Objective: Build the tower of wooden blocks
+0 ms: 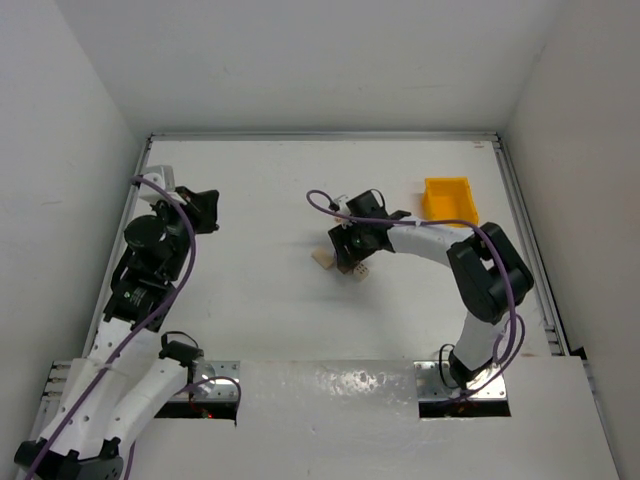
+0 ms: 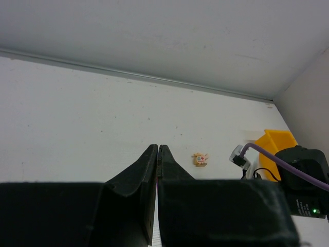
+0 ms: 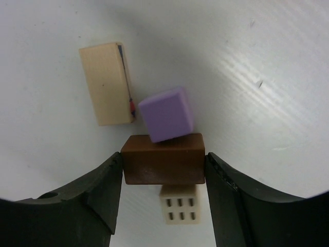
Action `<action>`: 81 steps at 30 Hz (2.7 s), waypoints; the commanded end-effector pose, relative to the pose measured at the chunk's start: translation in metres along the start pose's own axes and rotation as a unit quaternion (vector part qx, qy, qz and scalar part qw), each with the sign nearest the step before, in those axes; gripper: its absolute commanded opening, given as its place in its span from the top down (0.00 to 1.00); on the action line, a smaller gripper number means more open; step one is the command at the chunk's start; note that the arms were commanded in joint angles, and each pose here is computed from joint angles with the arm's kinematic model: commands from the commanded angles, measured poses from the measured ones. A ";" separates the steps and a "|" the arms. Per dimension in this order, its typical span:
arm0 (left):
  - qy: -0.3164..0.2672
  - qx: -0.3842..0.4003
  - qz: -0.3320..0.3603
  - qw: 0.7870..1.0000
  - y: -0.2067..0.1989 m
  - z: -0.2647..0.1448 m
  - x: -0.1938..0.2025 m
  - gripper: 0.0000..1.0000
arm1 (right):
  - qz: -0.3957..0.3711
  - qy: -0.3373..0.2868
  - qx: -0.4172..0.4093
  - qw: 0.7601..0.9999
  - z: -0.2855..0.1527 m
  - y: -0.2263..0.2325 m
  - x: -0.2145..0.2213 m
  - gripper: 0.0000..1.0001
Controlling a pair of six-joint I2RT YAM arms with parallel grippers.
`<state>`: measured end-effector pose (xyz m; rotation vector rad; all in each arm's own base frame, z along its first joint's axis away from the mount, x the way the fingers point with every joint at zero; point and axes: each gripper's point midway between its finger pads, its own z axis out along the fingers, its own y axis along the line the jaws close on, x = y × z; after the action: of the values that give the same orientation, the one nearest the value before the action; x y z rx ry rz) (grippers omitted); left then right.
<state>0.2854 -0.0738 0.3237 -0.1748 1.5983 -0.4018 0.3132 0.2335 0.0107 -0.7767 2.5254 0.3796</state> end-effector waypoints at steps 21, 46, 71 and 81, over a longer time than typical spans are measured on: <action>-0.075 0.080 -0.024 0.994 -0.039 -0.044 -0.041 0.96 | 0.288 -0.130 0.208 0.926 -0.019 0.005 0.021 0.43; -0.067 0.082 -0.022 0.994 -0.042 -0.044 -0.037 0.96 | 0.245 -0.107 0.194 0.944 -0.005 0.029 0.026 0.36; -0.070 0.072 -0.021 0.995 -0.038 -0.044 -0.039 0.92 | 0.079 -0.184 0.160 0.967 -0.083 0.045 -0.097 0.22; -0.063 0.054 -0.017 0.996 -0.033 -0.040 -0.035 0.91 | 0.098 -0.262 0.133 0.951 -0.113 0.017 -0.221 0.22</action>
<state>0.2407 -0.0840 0.3663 -0.1405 1.4420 -0.5022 0.4198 0.2992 0.2205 -0.2214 2.0724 0.2271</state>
